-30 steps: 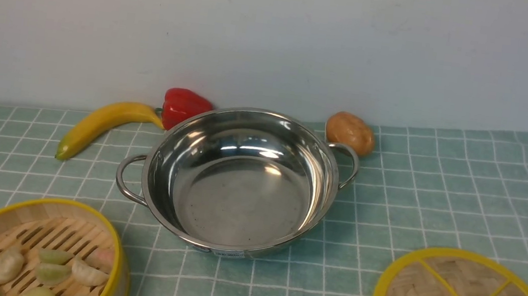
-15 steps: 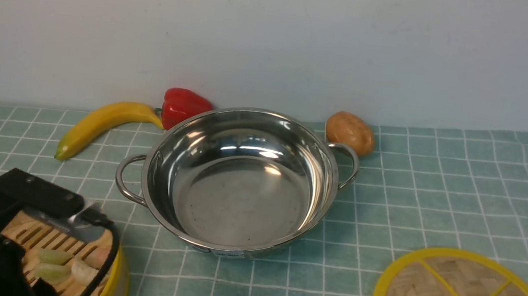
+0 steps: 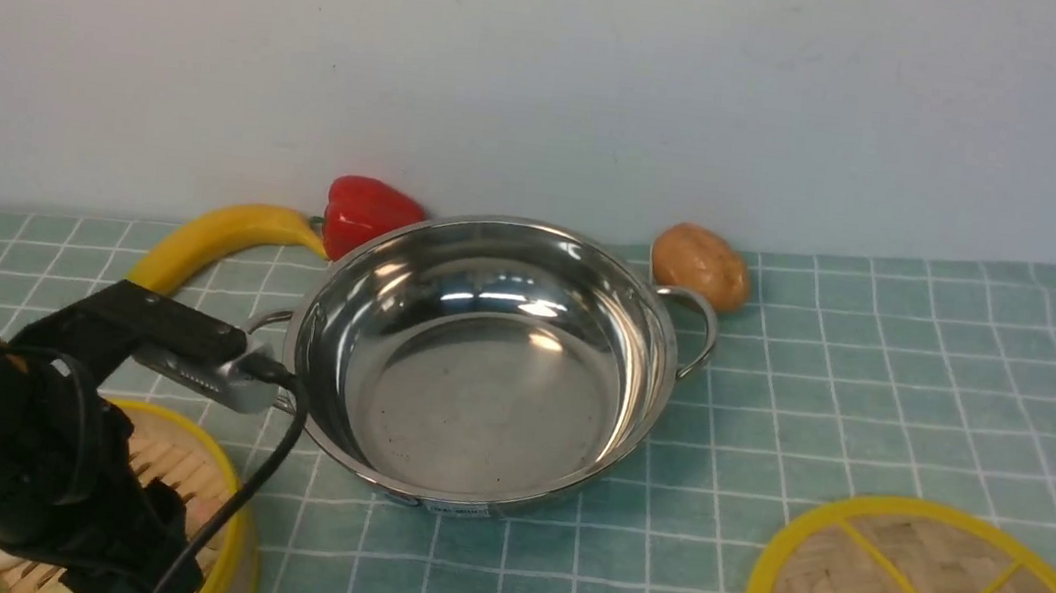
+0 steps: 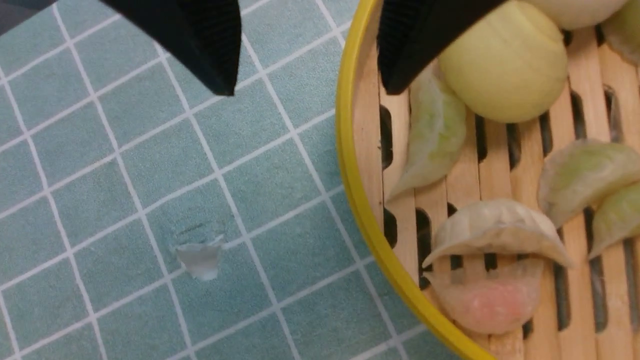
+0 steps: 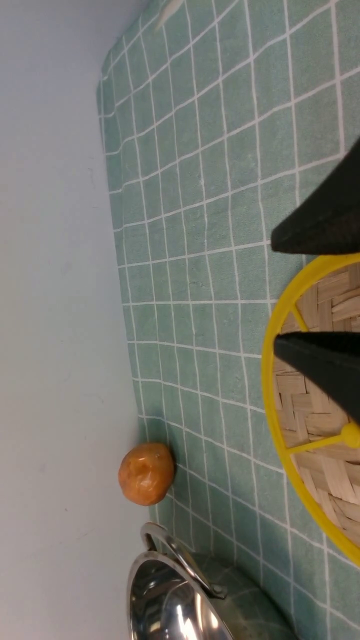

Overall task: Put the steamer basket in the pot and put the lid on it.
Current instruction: Use the left arm to lift the steamer closest to it

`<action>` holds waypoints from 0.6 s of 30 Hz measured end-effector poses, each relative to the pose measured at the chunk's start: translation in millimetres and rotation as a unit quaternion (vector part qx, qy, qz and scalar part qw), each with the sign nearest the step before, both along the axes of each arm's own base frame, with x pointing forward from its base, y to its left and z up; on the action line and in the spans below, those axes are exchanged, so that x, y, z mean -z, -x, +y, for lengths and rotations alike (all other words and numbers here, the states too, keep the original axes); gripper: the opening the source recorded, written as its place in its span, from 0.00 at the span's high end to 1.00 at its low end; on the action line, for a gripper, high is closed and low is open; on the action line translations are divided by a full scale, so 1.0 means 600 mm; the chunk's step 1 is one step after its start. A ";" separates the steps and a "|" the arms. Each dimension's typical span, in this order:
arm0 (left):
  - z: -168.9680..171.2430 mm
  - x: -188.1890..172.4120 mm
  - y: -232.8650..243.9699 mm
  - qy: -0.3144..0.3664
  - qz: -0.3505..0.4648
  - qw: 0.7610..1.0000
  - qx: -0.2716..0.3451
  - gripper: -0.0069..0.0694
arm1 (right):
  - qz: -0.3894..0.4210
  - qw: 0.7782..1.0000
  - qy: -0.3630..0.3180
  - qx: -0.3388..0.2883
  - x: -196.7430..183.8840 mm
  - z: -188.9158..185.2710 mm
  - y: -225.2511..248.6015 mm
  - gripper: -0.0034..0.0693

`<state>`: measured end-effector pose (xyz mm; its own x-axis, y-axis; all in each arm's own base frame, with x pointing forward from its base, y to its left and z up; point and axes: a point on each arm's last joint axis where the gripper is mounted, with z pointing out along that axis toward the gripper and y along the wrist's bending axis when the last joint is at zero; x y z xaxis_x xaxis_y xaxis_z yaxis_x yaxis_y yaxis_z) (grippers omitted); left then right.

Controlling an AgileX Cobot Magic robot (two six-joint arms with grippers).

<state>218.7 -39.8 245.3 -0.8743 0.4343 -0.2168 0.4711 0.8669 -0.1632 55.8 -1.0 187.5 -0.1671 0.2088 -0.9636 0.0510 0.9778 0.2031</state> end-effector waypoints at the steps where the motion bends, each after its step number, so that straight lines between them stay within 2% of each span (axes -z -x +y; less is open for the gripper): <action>1: -0.011 0.005 -0.003 -0.002 -0.005 1.000 0.026 0.44 | 0.000 1.000 0.000 0.000 0.000 0.000 0.000 0.62; 5: -0.030 0.016 -0.008 -0.015 -0.004 0.998 0.060 0.44 | 0.000 1.000 0.000 0.000 0.000 0.000 0.000 0.62; 12: -0.020 0.048 -0.027 -0.068 0.024 0.997 0.003 0.44 | 0.000 1.000 0.000 0.000 0.000 0.000 0.000 0.62; 18: -0.025 0.062 -0.036 -0.060 0.032 0.998 -0.011 0.44 | 0.000 1.000 0.000 0.000 0.000 0.000 0.000 0.62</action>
